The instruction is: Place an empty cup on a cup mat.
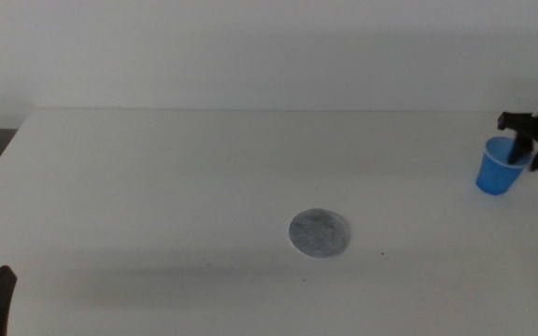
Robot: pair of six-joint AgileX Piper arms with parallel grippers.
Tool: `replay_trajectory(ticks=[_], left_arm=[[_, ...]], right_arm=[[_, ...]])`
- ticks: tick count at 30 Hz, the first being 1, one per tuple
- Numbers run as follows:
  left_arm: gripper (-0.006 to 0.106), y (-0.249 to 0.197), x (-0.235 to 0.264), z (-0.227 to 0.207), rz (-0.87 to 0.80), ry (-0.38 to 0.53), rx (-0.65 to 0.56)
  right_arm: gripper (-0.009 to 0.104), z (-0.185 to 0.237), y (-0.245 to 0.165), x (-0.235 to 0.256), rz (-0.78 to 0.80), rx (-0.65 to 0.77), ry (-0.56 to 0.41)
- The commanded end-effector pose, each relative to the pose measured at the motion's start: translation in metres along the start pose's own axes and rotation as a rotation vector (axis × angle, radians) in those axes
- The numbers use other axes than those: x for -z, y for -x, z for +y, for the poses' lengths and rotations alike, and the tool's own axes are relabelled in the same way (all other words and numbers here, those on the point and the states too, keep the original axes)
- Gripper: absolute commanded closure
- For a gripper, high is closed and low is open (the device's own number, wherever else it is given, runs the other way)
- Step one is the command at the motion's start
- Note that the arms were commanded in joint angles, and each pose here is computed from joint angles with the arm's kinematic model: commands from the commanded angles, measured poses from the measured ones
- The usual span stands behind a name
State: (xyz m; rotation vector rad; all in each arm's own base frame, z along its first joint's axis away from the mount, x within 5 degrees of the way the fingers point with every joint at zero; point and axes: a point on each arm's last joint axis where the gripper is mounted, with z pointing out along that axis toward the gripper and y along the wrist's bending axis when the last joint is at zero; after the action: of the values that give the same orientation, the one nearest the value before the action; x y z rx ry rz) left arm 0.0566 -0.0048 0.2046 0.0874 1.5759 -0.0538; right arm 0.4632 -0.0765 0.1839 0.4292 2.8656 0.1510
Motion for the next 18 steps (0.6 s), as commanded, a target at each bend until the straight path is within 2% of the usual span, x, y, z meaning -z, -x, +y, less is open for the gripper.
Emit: replay_trajectory(ticks=[1,4,7,13,18], left_arm=[[0.007,0.001,0.0,0.0,-0.01,-0.002,0.003],[0.007,0.001,0.0,0.0,-0.01,-0.002,0.003],[0.007,0.001,0.0,0.0,-0.01,-0.002,0.003],[0.007,0.001,0.0,0.0,-0.01,-0.002,0.003],[0.007,0.001,0.0,0.0,-0.01,-0.002,0.003]], right_arm=[[0.095,0.0,0.004,-0.001,-0.024,0.03,0.01],[0.096,0.008,0.003,0.016,-0.054,0.061,0.021],[0.096,0.034,-0.003,0.051,-0.092,0.122,0.033],[0.096,0.114,-0.034,0.108,-0.173,0.273,0.104],[0.096,0.178,-0.074,0.112,-0.091,0.41,0.146]])
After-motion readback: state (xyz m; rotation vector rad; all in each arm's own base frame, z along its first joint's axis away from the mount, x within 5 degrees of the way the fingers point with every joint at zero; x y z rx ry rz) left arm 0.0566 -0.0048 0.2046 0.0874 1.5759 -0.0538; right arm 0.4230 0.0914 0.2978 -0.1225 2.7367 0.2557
